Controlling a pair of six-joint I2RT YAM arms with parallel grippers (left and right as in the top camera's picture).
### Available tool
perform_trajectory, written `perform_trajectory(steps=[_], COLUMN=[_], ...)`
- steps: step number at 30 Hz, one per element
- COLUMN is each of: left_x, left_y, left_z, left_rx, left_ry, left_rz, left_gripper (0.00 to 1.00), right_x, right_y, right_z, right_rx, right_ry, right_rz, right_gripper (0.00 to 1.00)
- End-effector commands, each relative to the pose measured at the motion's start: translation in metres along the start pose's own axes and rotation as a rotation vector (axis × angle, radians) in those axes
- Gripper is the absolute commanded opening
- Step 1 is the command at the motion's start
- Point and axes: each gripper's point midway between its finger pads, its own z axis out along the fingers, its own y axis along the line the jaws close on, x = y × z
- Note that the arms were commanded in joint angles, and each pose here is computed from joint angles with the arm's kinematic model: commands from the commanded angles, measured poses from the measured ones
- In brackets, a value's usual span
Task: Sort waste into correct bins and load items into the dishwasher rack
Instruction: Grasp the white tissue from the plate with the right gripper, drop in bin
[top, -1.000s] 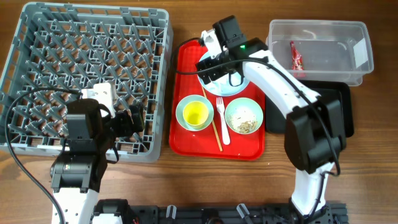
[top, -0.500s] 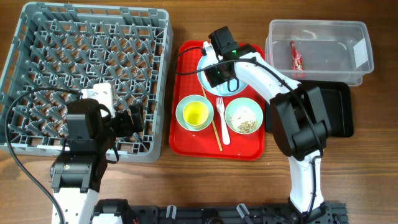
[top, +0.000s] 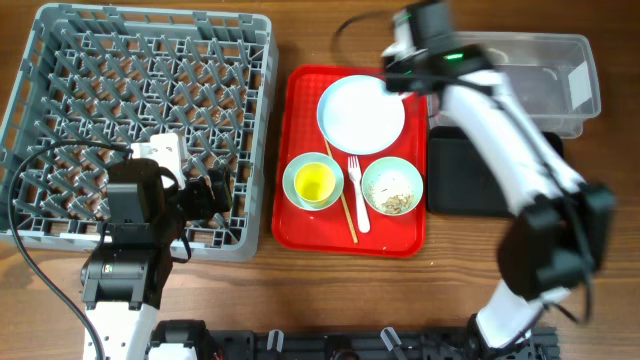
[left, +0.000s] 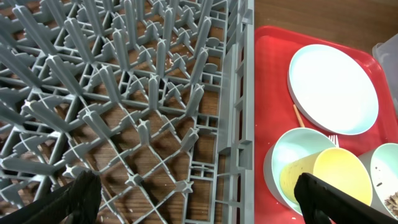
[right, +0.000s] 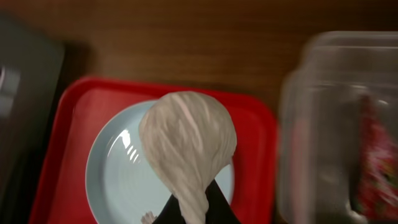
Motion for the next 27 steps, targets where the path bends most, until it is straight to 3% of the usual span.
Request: perform_trajectory(steps=[1, 4, 5, 6, 9, 11, 14, 17, 23, 27], left_x=[-0.010, -0.010, -0.010, -0.010, -0.010, -0.010, -0.010, -0.010, -0.010, -0.010], left_y=[-0.001, -0.001, -0.001, -0.001, -0.001, -0.001, -0.001, -0.001, -0.001, -0.001], left_z=[-0.004, -0.004, -0.004, -0.004, -0.004, -0.004, -0.004, -0.004, -0.004, -0.004], left_rx=[0.007, 0.007, 0.007, 0.007, 0.007, 0.007, 0.007, 0.007, 0.007, 0.007], left_ry=[-0.024, -0.024, -0.024, -0.024, -0.024, -0.024, -0.025, -0.025, -0.025, -0.024], left_rz=[-0.005, -0.005, -0.005, -0.005, -0.005, -0.005, -0.005, -0.005, -0.005, -0.005], left_gripper=[1.00, 1.00, 1.00, 1.00, 1.00, 1.00, 1.00, 1.00, 1.00, 1.00], right_x=[-0.004, 0.005, 0.004, 0.002, -0.011, -0.016, -0.018, 0.007, 0.084, 0.116], right_y=[-0.075, -0.122, -0.129, -0.132, -0.138, -0.137, -0.102, -0.065, -0.014, 0.001], right_z=[-0.014, -0.010, -0.009, -0.010, -0.015, -0.027, -0.053, -0.079, -0.100, -0.120], right_rx=[0.150, 0.214, 0.208, 0.192, 0.185, 0.174, -0.002, -0.137, -0.128, -0.080], right_ry=[-0.012, -0.002, -0.006, -0.011, -0.056, -0.076, -0.053, 0.048, 0.325, 0.357], right_rz=[0.350, 0.537, 0.561, 0.572, 0.524, 0.486, 0.362, 0.269, 0.168, 0.143], right_gripper=[0.05, 0.18, 0.29, 0.37, 0.47, 0.70, 0.72, 0.72, 0.63, 0.63])
